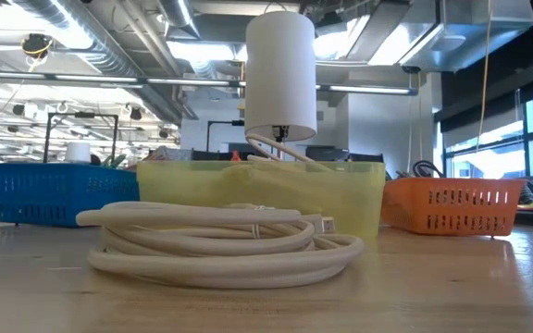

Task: Pick & Place USB Port
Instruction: Put the orange USB cable into the blue bin

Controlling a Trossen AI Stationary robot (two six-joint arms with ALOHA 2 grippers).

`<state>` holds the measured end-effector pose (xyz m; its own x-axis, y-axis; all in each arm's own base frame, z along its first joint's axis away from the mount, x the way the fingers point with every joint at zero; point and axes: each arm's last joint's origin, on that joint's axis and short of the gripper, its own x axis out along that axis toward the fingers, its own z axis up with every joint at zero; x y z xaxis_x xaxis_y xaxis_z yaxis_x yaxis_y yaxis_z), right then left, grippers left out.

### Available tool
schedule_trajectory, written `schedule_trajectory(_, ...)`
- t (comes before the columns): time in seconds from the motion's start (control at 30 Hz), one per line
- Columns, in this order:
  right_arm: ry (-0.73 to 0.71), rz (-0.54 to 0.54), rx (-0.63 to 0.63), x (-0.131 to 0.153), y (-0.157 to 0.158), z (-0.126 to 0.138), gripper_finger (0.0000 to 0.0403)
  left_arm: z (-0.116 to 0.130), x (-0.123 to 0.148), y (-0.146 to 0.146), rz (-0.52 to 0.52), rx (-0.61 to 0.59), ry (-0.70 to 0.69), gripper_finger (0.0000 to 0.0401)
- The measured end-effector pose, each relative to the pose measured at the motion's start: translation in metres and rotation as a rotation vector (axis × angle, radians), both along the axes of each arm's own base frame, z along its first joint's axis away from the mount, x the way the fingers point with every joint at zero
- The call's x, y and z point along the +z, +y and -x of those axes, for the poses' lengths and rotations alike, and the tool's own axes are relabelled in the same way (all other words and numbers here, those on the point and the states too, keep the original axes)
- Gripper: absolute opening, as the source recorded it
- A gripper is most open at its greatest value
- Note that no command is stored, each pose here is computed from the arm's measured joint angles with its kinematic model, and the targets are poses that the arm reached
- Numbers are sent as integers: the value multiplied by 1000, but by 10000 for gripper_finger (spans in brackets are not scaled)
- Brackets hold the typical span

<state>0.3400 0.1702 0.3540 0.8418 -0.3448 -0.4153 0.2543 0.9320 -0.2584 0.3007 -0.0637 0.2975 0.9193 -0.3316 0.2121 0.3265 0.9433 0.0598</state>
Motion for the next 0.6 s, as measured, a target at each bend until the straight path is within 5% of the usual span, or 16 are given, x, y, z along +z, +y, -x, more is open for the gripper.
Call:
schedule_trajectory(0.2,16,-27,34,-1,-1,-1,29,-1,-2,0,-57,12,6,26)
schedule_trajectory(0.6,159,90,70,3,-1,16,173,7,0,2,-68,19,74,24)
